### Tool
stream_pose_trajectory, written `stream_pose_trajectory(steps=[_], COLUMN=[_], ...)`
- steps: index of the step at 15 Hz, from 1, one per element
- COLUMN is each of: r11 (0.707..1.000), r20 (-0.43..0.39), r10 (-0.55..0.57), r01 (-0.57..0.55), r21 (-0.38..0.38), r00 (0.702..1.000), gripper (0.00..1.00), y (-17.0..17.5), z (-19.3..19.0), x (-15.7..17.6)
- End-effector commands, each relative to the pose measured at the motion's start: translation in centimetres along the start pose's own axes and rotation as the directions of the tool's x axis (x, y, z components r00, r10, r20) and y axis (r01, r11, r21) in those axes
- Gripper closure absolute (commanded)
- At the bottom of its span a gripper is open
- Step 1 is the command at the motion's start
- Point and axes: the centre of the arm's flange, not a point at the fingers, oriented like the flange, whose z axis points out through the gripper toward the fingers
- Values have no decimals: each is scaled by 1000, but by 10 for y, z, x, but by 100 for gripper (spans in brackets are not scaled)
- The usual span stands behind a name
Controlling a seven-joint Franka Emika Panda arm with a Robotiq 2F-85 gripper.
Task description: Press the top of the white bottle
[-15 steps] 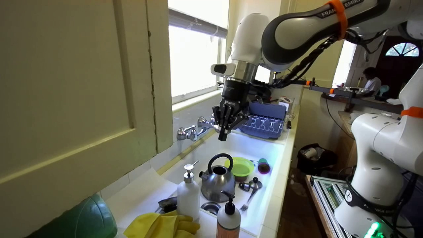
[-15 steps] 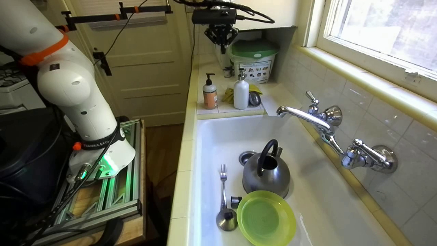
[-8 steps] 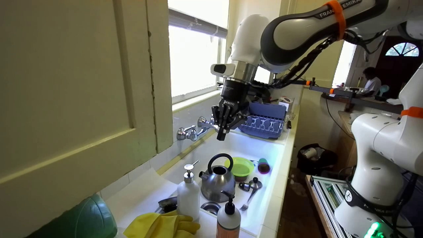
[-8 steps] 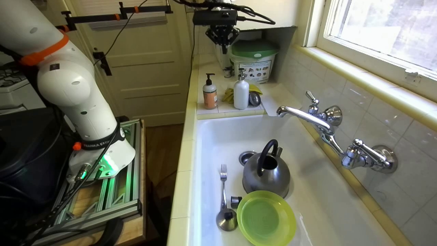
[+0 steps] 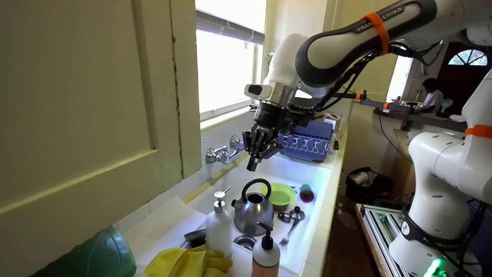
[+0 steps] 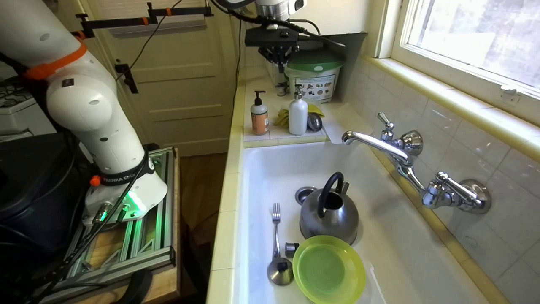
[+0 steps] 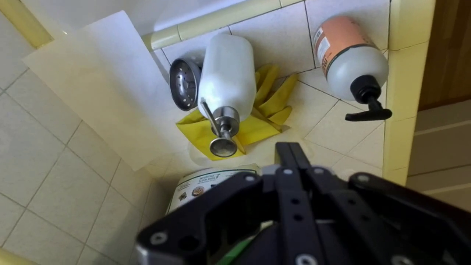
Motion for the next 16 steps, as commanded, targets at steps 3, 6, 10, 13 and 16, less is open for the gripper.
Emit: stream_pose_trajectory(steps=[3,6,10,13,16], r11=[999,996,992,988,985], r20=[-103,-123,-168,-204,-220], r10=[-50,-77,-111,-128,-123], r01=[47,70,98,106,92], r21=[-27,-60,-83,-115,-145], r00=[993,989,980,970,968], gripper=[100,100,100,100,100], y=[6,9,12,14,19], z=[34,47,61,69,77], x=[-6,-4,-2,-1,0])
